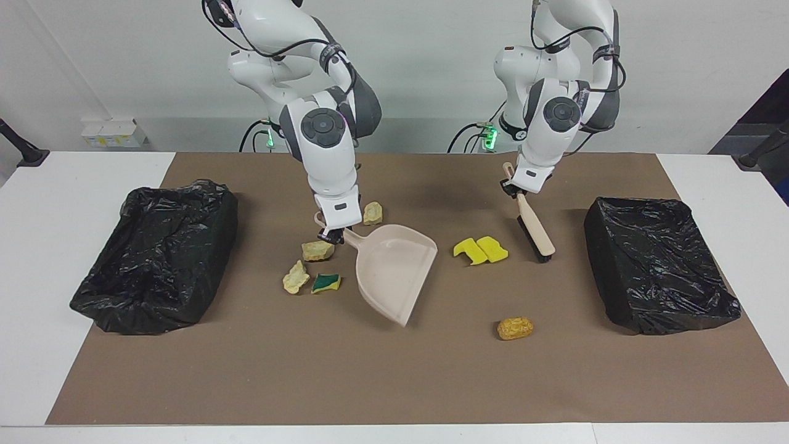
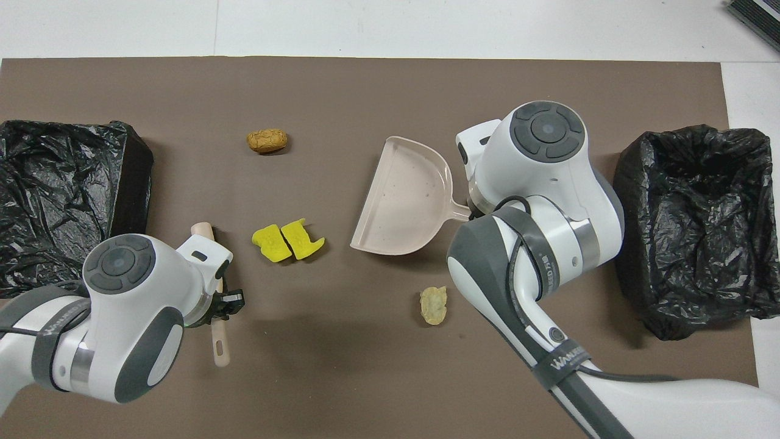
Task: Sweep and dump trash in bin
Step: 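Sweep the yellow sponges into the dustpan with the left gripper's brush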
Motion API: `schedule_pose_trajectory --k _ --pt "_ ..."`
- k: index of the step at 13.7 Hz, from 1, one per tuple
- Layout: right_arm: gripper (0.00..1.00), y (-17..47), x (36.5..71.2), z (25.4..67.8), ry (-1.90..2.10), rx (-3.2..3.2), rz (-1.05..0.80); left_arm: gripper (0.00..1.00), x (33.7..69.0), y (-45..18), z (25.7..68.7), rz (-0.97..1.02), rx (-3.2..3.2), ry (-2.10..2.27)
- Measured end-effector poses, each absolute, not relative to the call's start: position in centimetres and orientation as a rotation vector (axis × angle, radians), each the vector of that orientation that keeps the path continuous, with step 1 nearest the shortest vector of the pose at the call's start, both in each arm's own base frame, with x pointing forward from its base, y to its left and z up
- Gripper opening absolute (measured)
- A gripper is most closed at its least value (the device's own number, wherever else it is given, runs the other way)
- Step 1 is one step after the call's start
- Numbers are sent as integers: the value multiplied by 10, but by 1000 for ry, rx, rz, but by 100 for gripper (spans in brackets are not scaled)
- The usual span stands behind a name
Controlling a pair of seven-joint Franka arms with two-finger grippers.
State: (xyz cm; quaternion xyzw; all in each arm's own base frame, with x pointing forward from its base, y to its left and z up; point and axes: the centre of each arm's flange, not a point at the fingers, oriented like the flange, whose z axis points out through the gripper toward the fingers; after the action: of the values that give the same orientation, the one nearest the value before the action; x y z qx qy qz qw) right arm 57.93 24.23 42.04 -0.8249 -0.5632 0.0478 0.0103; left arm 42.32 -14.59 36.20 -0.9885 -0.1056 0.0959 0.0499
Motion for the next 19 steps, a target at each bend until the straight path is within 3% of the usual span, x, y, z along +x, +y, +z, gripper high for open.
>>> schedule_pose_trajectory --k 5,19 --pt "32 288 548 384 -2030 -2479 243 25 418 -165 353 250 -3028 -258" --pt "32 286 547 376 -2034 -2476 244 25 400 -225 356 252 -3182 77"
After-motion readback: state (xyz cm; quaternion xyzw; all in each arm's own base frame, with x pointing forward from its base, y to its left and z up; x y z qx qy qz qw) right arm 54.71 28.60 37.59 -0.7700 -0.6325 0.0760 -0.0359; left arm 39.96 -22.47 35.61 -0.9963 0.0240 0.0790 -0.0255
